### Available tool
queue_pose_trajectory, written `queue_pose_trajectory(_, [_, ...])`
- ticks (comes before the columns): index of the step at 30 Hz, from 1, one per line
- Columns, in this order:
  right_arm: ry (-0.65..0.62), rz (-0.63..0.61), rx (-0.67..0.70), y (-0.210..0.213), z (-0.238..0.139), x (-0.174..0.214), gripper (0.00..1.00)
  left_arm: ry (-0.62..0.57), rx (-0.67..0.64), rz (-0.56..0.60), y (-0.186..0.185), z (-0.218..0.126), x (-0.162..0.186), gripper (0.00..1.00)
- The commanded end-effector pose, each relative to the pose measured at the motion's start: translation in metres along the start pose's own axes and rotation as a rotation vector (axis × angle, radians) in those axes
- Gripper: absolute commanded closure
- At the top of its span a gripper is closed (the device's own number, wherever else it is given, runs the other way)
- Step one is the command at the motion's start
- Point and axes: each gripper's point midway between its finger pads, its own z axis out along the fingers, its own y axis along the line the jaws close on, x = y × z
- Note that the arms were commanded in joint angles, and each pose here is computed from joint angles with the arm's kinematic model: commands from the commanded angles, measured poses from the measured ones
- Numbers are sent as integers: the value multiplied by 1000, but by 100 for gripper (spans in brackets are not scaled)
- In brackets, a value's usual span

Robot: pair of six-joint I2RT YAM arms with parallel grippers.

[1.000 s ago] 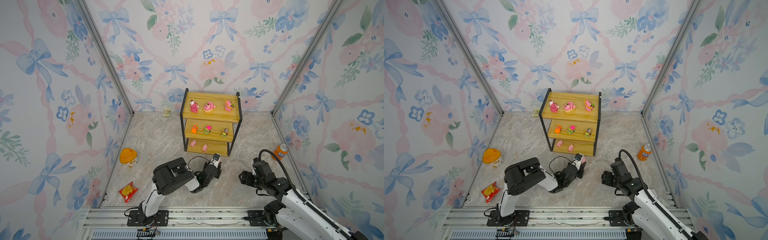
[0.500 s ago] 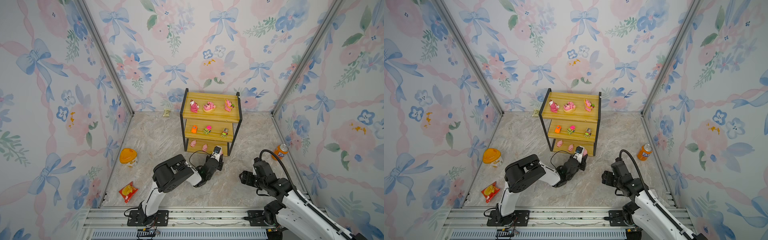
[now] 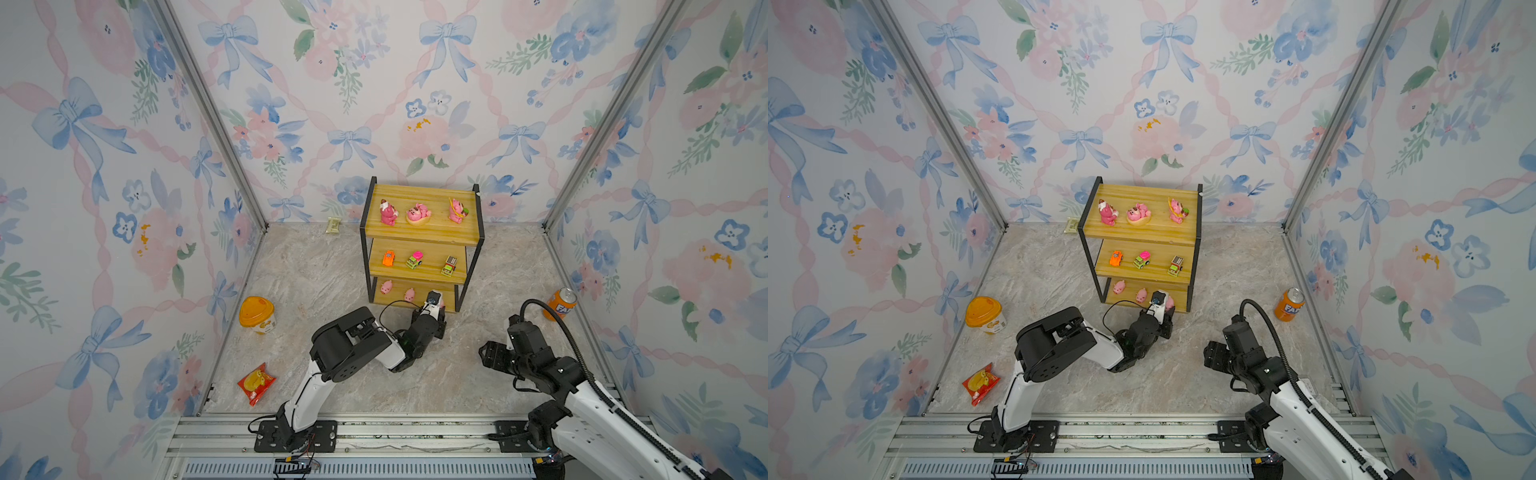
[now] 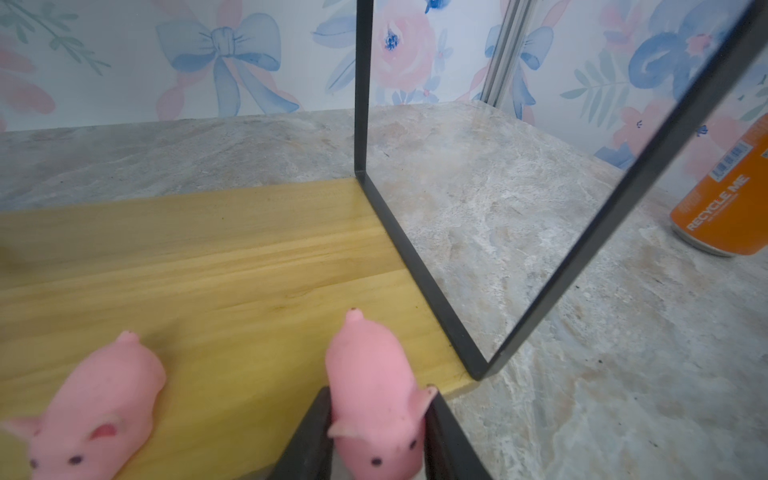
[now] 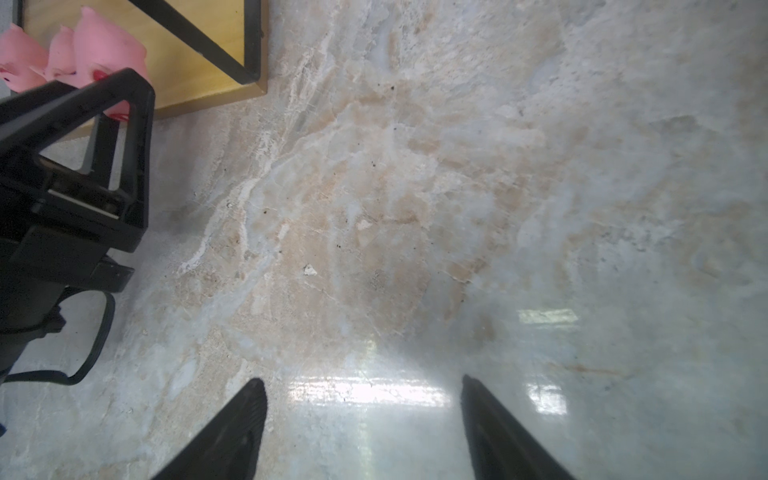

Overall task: Place and organize the plastic toys onto the shelf
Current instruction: 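Carry the pink pig with the left gripper onto the bottom shelf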

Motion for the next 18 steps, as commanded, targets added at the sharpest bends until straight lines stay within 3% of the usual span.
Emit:
queue_pose_trajectory(1, [16,3,36,-10,1,6,24,4,-10,-7,3,7,5,64])
queue_pose_trajectory(18, [7,2,29,-10,-2,4,24,9,18,-44,-3,21,7,62])
